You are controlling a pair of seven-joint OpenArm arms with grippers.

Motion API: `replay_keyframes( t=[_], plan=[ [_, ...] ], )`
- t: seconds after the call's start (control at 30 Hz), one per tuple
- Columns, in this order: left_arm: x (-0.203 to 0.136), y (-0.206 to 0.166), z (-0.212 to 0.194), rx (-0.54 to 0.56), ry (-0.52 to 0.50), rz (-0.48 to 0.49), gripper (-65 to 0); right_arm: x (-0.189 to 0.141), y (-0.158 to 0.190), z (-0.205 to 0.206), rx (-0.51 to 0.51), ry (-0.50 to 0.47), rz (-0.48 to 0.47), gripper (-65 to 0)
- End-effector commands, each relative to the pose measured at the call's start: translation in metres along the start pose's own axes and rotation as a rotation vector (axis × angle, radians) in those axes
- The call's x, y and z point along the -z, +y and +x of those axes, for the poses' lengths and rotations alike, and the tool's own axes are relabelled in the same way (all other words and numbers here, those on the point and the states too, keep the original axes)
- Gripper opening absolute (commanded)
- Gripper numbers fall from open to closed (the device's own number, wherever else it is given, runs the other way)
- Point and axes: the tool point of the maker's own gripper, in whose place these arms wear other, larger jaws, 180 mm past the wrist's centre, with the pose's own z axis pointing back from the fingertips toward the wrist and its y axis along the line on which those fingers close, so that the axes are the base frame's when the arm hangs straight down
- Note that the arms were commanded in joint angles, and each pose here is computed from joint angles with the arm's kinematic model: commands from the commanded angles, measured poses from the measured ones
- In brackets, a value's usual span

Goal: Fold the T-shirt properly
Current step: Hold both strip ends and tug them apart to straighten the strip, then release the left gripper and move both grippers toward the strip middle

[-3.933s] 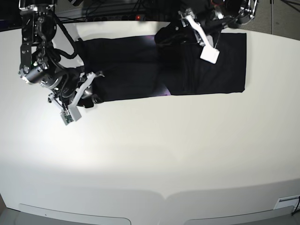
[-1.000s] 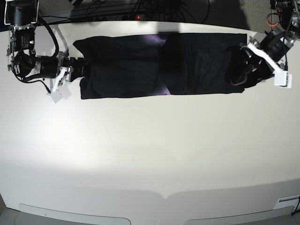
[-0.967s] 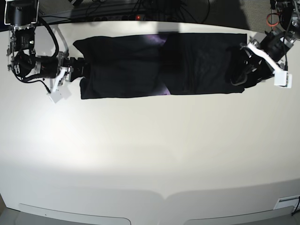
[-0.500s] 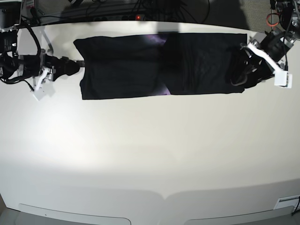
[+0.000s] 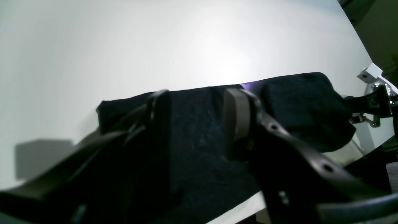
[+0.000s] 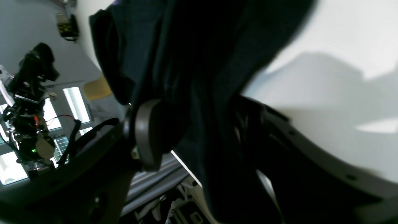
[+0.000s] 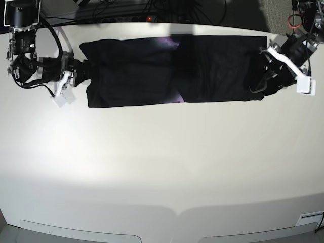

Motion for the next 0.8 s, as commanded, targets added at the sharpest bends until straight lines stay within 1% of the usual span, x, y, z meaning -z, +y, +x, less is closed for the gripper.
replay_keyframes(
  t=[0.0, 0.17, 0.23, 0.27, 0.33, 0.4, 0.5, 0.53, 0.63, 0.7, 0.77],
  plan=[
    [-0.002, -0.004, 0.011, 0.019, -0.039, -0.020, -38.0, -0.003, -0.002, 0.003, -0.018, 0.007, -0.024, -27.7],
    [-0.002, -0.004, 0.011, 0.019, -0.038, -0.020, -38.0, 0.000, 0.000, 0.003, -0.016, 0.006, -0.016, -27.8],
    [-0.002, -0.004, 0.011, 0.019, -0.038, -0.020, -38.0, 0.000, 0.000, 0.003, -0.016, 0.006, -0.015, -29.8],
    [-0.002, -0.004, 0.011, 0.019, -0.038, -0.020, -38.0, 0.000, 0.000, 0.003, -0.016, 0.005, -0.015, -32.2],
    [-0.002, -0.004, 0.012, 0.019, -0.039, -0.020, -38.0, 0.000, 0.000, 0.003, -0.016, 0.005, -0.015, -39.3],
    [-0.002, -0.004, 0.012, 0.019, -0.039, -0.020, -38.0, 0.000, 0.000, 0.004, -0.016, 0.001, -0.016, -47.9],
    [-0.002, -0.004, 0.011, 0.019, -0.038, -0.020, -38.0, 0.000, 0.000, 0.009, -0.017, -0.031, -0.016, -61.9],
    [-0.002, -0.004, 0.011, 0.019, -0.038, -0.020, -38.0, -0.001, -0.001, 0.012, -0.017, -0.045, -0.018, -65.0],
    [-0.002, -0.004, 0.011, 0.019, -0.038, -0.020, -38.1, -0.006, -0.008, 0.027, -0.028, -0.119, -0.057, -65.0],
    [-0.002, -0.004, 0.011, 0.020, -0.037, -0.020, -38.6, -0.016, -0.015, 0.041, -0.044, -0.188, -0.097, -65.0],
    [-0.002, -0.004, 0.011, 0.020, -0.037, -0.019, -38.6, -0.030, -0.020, 0.052, -0.058, -0.233, -0.125, -65.0]
  ],
)
